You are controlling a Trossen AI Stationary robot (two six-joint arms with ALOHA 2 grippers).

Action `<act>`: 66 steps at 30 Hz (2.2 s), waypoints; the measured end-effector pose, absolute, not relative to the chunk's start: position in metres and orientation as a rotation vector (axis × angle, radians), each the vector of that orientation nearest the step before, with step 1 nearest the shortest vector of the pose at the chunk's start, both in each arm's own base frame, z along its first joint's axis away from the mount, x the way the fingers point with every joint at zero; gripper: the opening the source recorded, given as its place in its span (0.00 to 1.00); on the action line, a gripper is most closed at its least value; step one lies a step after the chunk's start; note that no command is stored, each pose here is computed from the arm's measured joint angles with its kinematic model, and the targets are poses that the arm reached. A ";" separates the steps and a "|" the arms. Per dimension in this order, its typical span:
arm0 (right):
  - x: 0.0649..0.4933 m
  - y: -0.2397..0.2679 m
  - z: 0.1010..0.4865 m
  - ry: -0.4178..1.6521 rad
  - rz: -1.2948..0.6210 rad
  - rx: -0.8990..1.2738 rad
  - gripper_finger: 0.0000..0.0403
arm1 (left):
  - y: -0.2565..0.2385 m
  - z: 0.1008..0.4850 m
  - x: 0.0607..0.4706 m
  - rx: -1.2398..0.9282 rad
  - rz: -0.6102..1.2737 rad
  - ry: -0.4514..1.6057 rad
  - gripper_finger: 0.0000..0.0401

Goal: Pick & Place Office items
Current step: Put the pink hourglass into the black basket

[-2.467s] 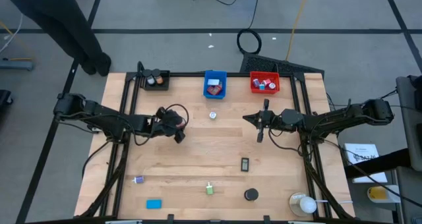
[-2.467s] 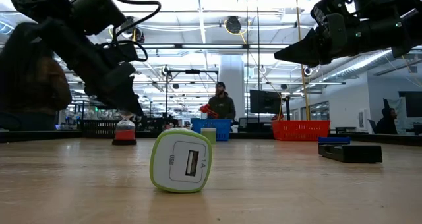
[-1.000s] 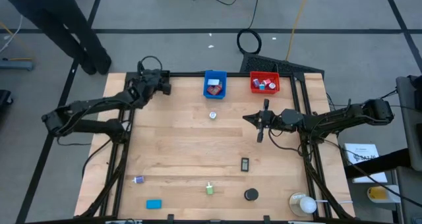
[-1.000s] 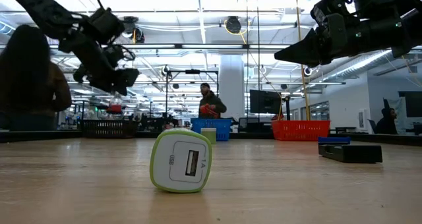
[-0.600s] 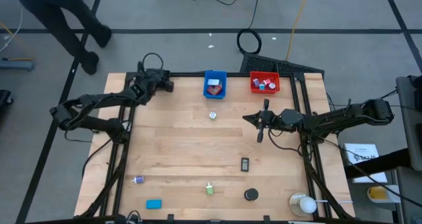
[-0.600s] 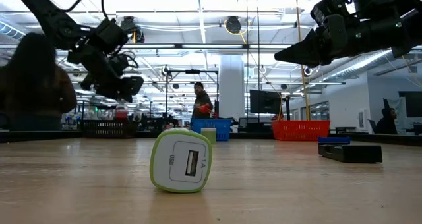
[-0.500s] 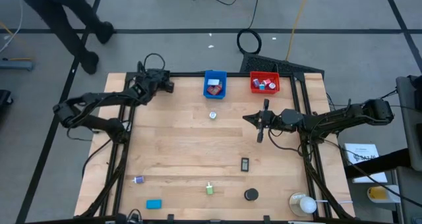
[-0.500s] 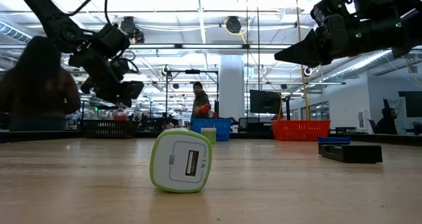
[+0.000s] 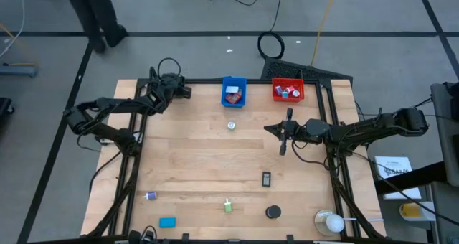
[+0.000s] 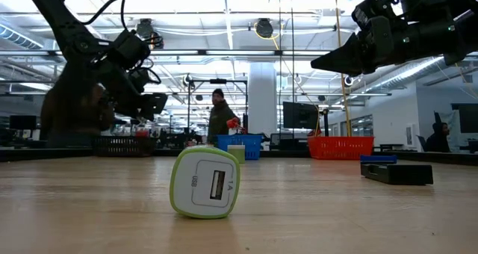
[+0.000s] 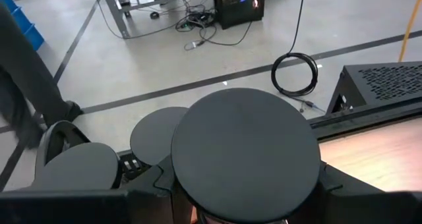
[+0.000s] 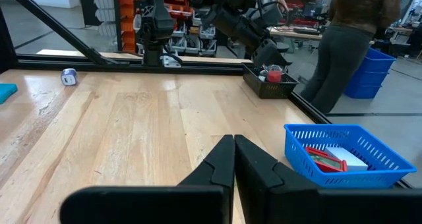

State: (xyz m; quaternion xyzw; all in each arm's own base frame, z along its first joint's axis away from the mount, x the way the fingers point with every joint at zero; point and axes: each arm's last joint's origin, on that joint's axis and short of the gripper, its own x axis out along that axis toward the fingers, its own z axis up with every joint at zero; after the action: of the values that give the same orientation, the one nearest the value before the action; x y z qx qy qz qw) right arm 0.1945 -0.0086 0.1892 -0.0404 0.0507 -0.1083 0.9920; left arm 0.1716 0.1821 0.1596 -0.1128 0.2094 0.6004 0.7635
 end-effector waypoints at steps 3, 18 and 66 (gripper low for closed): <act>0.195 -0.009 0.189 0.102 -0.217 -0.081 0.01 | 0.181 0.161 0.172 -0.238 1.298 0.462 0.42; 0.195 -0.009 0.189 0.102 -0.217 -0.081 0.01 | 0.166 0.179 0.156 -0.315 1.317 0.455 0.42; 0.195 -0.009 0.189 0.102 -0.217 -0.081 0.01 | 0.150 0.151 0.141 -0.299 1.308 0.276 0.48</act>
State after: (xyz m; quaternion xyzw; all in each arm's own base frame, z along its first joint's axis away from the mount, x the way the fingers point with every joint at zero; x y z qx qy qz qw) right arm 0.1945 -0.0086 0.1891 -0.0404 0.0507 -0.1083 0.9920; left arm 0.1411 0.1504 0.1512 -0.1379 0.1275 0.6042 0.7744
